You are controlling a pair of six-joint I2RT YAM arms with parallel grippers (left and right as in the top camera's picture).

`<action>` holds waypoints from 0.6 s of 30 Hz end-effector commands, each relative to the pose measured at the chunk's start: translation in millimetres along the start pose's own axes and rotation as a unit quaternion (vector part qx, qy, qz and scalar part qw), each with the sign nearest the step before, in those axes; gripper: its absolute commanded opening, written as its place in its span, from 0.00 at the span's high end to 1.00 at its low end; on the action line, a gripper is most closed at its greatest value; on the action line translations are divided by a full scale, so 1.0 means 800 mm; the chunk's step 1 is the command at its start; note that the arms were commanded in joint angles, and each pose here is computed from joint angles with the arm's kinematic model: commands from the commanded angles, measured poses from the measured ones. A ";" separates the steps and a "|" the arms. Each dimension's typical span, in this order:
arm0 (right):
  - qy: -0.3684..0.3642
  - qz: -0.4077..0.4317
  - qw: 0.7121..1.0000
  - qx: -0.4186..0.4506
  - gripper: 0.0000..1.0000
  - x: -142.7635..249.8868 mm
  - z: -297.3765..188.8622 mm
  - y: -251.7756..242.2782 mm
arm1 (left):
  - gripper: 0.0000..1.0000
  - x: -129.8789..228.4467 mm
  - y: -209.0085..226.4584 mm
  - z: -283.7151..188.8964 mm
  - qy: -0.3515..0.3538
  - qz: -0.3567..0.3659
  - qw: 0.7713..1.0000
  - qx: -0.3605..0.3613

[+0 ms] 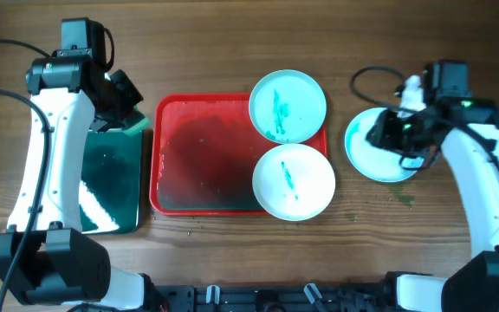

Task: Clean dirty plates on tray and stack at the side
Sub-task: 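Carry the plate right and set it on the table beside the tray, then grasp the lower-right plate rim with the right gripper and drag it left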

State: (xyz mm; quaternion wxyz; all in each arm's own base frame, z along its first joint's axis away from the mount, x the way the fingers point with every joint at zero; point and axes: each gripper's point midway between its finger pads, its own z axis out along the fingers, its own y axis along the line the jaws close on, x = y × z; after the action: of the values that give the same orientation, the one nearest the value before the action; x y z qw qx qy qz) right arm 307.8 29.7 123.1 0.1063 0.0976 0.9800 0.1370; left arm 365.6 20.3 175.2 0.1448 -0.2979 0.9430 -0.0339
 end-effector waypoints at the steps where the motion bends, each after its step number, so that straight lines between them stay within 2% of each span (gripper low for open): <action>1: 0.034 -0.048 0.998 -0.009 0.53 0.035 0.032 0.021 | 0.96 -0.004 0.002 0.001 -0.005 0.007 1.000 -0.005; 7: 0.072 -0.102 0.992 -0.004 0.53 0.085 0.075 0.038 | 0.96 -0.003 0.000 0.001 -0.002 0.007 1.000 0.000; 15: 0.084 -0.127 0.988 -0.007 0.50 0.104 0.113 0.042 | 0.96 -0.003 0.000 0.001 -0.002 0.007 1.000 0.000; 17: 0.089 -0.127 0.988 -0.005 0.56 0.103 0.123 0.041 | 0.96 -0.003 0.000 0.001 -0.002 0.007 1.000 0.000; 18: 0.093 -0.125 0.988 -0.004 0.66 0.104 0.127 0.040 | 0.96 -0.003 0.000 0.001 -0.002 0.007 1.000 0.000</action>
State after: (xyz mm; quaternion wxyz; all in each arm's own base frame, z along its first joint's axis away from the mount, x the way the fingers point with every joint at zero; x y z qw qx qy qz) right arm 261.1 104.2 34.2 0.0477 -0.0328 0.9882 0.1420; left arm 365.6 20.2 175.2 0.1447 -0.2978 0.9430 -0.0341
